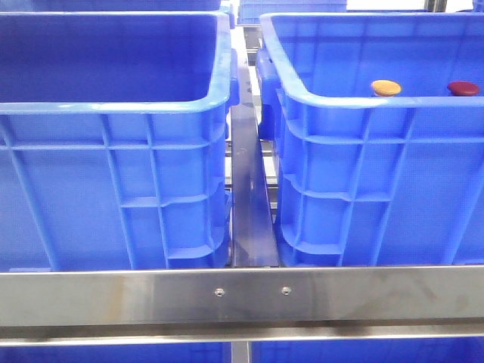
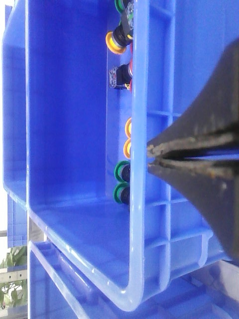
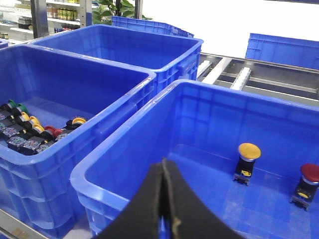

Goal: Pick red and yellow buttons and place in box

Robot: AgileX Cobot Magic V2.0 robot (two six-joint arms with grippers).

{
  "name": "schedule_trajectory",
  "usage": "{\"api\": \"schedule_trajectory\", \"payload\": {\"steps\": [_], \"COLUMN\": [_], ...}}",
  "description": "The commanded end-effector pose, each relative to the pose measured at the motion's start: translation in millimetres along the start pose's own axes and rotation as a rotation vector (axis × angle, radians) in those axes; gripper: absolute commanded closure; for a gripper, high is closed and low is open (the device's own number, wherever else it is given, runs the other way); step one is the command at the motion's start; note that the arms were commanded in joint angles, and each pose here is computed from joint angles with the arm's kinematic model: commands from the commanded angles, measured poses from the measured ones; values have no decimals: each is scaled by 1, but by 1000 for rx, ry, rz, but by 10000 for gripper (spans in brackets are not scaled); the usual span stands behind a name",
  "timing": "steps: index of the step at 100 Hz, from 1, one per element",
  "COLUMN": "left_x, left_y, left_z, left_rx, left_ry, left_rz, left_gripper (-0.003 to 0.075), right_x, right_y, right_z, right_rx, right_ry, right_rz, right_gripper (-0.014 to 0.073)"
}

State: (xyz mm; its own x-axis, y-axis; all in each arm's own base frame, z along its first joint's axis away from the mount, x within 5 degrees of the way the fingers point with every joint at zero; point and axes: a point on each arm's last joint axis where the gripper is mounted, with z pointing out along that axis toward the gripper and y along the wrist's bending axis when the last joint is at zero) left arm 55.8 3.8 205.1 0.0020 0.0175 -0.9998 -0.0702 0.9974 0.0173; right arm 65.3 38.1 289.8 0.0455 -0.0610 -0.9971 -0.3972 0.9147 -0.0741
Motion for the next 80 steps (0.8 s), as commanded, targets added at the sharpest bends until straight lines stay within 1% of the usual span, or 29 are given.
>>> {"api": "schedule_trajectory", "payload": {"steps": [1,60,69,76,80], "left_x": [9,9,9,9,9], "left_y": [0,0,0,0,0], "left_z": [0,0,0,0,0], "left_rx": [-4,-4,-4,-4,-4], "left_ry": [-56,-56,-56,-56,-56], "left_rz": [-19,-19,-19,-19,-19], "left_gripper": [740,740,740,740,740], "right_x": [-10,-10,-6,1,5], "right_y": [-1,-1,-4,-7,-10], "right_z": [0,0,1,1,1], "right_rx": [7,4,41,67,102], "right_ry": [-33,-31,-15,-2,-2], "right_rz": [15,12,-10,-1,7], "right_gripper": [662,662,662,662,662]}}
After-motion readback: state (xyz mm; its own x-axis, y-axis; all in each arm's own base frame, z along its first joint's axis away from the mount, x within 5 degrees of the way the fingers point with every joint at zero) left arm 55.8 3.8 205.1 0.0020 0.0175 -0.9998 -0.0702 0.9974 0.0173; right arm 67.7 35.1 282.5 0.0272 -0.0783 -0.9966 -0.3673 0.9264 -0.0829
